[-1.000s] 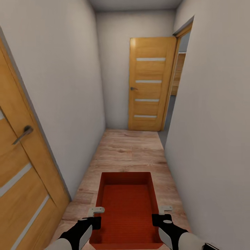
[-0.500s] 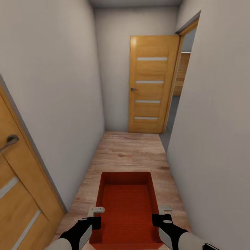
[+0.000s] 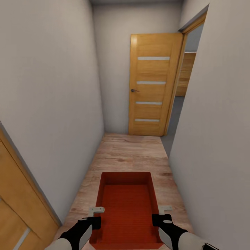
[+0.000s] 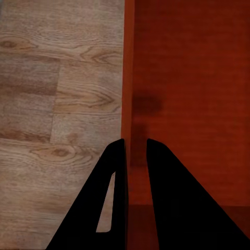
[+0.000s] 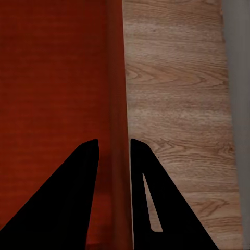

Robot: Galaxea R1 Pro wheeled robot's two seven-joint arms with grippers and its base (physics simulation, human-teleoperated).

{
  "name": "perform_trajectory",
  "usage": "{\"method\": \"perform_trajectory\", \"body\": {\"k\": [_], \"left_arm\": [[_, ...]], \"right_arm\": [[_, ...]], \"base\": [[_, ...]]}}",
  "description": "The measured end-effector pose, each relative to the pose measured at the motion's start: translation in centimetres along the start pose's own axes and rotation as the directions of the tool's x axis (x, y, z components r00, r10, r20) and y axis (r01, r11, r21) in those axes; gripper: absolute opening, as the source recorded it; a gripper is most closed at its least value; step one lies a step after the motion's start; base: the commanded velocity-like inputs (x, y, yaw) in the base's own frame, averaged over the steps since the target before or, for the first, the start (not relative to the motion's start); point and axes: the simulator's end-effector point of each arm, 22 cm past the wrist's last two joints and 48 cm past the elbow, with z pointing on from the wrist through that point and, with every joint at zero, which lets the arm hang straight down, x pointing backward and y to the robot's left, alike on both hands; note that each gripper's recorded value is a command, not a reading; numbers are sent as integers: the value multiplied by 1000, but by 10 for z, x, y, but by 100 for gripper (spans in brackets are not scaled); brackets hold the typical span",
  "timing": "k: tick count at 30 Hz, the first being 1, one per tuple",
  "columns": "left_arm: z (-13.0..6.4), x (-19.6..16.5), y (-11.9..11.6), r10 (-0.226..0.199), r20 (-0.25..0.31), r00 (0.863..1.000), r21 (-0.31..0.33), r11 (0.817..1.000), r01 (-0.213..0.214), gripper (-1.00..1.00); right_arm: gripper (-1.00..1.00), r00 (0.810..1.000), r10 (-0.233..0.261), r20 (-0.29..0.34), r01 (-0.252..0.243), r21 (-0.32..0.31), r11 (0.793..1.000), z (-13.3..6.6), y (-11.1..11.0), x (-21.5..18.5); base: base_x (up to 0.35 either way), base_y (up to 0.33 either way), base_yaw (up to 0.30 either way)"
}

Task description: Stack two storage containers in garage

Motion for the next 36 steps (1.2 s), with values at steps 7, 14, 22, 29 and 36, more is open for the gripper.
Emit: {"method": "perform_trajectory", "body": {"k": [7, 14, 22, 29, 36], "left_arm": [[0, 0, 0, 1, 0, 1000, 0, 1000, -1, -100], [0, 0, 0, 1, 0, 1000, 0, 1000, -1, -100], [0, 0, 0, 1, -1, 1000, 0, 1000, -1, -100], [0, 0, 0, 1, -1, 1000, 0, 1000, -1, -100], [0, 0, 0, 1, -1, 1000, 0, 1000, -1, -100]], "right_arm": [[-100, 1000, 1, 0, -1, 0, 1000, 0, 0, 0], [-100, 1000, 1, 0, -1, 0, 1000, 0, 0, 0], [-100, 1000, 1, -1, -1, 0, 1000, 0, 0, 1], [-100, 1000, 1, -1, -1, 0, 1000, 0, 0, 1], [-100, 1000, 1, -1, -1, 0, 1000, 0, 0, 1]], "base": [[323, 0, 0], [323, 0, 0], [323, 0, 0], [323, 0, 0], [323, 0, 0]]}}
